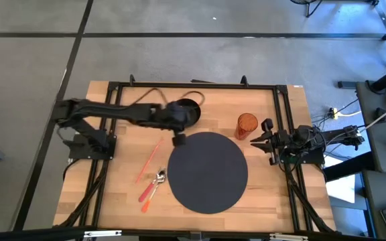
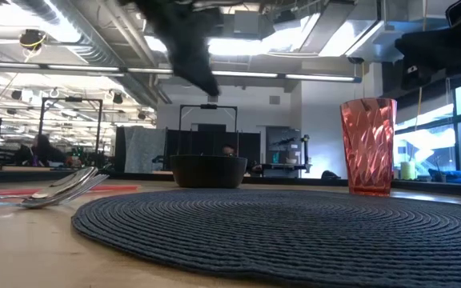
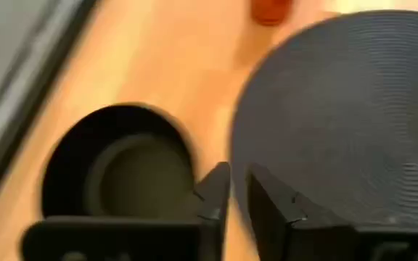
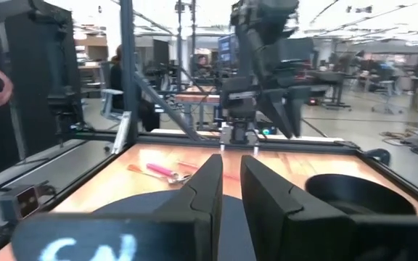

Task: Pick & Place Utensil
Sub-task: Put the black bowl on the center of the black mat

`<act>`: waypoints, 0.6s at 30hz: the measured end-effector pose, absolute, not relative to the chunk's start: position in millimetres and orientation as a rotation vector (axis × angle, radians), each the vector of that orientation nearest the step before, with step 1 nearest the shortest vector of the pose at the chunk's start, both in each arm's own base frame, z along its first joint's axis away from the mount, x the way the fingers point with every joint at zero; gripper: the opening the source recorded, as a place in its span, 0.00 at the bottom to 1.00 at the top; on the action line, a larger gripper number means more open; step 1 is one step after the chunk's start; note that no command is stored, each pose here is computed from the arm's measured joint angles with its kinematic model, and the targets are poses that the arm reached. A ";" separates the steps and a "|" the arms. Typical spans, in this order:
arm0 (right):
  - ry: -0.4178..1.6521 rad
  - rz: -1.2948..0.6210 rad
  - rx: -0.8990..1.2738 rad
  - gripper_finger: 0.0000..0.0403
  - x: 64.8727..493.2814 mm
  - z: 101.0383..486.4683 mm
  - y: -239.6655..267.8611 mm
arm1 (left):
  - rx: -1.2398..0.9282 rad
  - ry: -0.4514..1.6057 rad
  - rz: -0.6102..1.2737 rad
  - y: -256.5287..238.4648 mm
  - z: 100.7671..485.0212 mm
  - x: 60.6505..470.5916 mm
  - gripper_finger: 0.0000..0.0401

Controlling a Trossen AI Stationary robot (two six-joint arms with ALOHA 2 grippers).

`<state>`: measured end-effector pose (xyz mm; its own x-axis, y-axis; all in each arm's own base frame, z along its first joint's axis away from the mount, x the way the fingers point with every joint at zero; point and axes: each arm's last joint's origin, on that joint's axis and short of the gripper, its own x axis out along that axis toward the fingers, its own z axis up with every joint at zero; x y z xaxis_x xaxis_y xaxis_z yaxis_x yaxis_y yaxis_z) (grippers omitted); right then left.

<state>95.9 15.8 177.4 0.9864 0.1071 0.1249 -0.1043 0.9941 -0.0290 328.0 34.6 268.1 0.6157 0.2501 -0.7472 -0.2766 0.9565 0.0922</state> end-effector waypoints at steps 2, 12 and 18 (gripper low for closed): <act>-0.128 0.140 -0.038 0.13 95.7 177.3 16.9 | -0.009 0.889 0.234 32.3 269.2 344.5 0.18; -0.130 0.186 -0.045 0.13 95.5 177.3 18.2 | 0.015 1.004 0.310 40.4 256.0 363.8 0.53; -0.130 0.186 -0.045 0.13 95.5 177.3 18.2 | 0.116 1.129 0.247 39.2 240.7 362.2 0.61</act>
